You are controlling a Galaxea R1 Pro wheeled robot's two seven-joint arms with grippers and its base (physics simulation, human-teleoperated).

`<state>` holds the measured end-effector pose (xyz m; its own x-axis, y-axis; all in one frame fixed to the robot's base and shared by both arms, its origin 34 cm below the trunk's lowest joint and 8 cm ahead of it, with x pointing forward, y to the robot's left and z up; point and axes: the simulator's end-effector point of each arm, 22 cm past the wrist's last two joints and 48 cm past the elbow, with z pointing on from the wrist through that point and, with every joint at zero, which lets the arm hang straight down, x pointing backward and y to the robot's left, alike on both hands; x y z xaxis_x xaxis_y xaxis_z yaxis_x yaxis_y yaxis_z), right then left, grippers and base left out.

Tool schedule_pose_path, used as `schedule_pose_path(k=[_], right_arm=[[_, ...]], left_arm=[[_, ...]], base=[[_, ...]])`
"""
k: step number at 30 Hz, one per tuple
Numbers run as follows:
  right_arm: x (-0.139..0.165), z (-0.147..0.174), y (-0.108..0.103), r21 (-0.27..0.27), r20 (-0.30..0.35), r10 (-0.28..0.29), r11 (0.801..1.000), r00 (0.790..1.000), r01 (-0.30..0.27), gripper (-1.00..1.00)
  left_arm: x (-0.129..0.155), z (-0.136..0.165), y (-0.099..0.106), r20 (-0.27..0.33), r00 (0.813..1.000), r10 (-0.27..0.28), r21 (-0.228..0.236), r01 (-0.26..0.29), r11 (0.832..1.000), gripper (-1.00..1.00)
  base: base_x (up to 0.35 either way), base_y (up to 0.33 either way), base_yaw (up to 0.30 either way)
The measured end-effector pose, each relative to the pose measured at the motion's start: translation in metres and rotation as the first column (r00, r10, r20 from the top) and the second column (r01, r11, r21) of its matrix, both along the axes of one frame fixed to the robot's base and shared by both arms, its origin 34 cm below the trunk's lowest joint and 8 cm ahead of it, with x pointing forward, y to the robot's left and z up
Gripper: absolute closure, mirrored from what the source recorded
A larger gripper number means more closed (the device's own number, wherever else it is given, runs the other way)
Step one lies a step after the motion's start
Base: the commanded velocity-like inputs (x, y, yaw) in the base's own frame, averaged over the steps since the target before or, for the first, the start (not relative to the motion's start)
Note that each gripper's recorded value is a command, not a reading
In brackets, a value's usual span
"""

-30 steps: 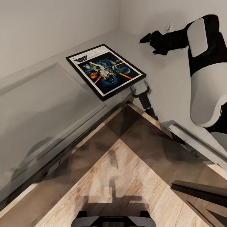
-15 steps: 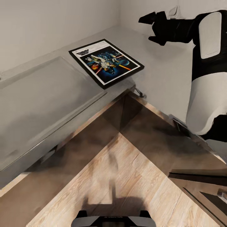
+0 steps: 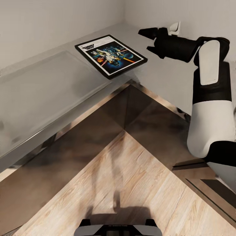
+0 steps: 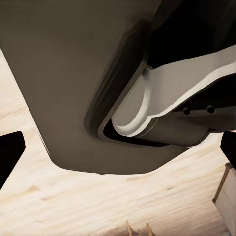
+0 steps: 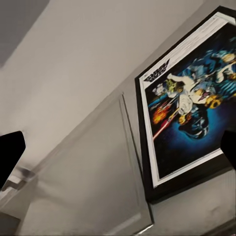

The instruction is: Pick up the poster from the kitchen countertop and hang it on one of the wall nails in the kitchen.

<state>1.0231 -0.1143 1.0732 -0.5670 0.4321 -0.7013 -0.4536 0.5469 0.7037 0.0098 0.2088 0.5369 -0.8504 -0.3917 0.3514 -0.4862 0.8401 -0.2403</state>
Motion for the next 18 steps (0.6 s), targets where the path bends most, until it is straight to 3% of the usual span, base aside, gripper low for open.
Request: schedule_pose_path(k=[4, 9, 18], right_arm=[[-0.013, -0.004, 0.007, -0.006, 0.017, 0.022, 1.0, 1.0, -0.022, -1.0], [-0.03, 0.002, 0.017, 0.025, 0.054, 0.073, 0.997, 0.996, -0.075, -1.0], [-0.072, -0.016, 0.027, 0.076, 0.075, 0.142, 0.986, 0.987, -0.148, -1.0]], left_arm=[[0.001, 0.0, 0.0, 0.003, 1.0, 0.0, 0.0, 0.0, 1.0, -1.0], [0.003, -0.001, 0.0, 0.01, 1.0, 0.0, 0.0, 0.0, 1.0, -1.0], [0.009, -0.003, 0.001, 0.028, 1.0, -0.001, 0.002, 0.001, 1.0, -1.0]], base=[[-0.023, 0.0, 0.0], [-0.006, 0.0, 0.0], [-0.001, 0.0, 0.0]])
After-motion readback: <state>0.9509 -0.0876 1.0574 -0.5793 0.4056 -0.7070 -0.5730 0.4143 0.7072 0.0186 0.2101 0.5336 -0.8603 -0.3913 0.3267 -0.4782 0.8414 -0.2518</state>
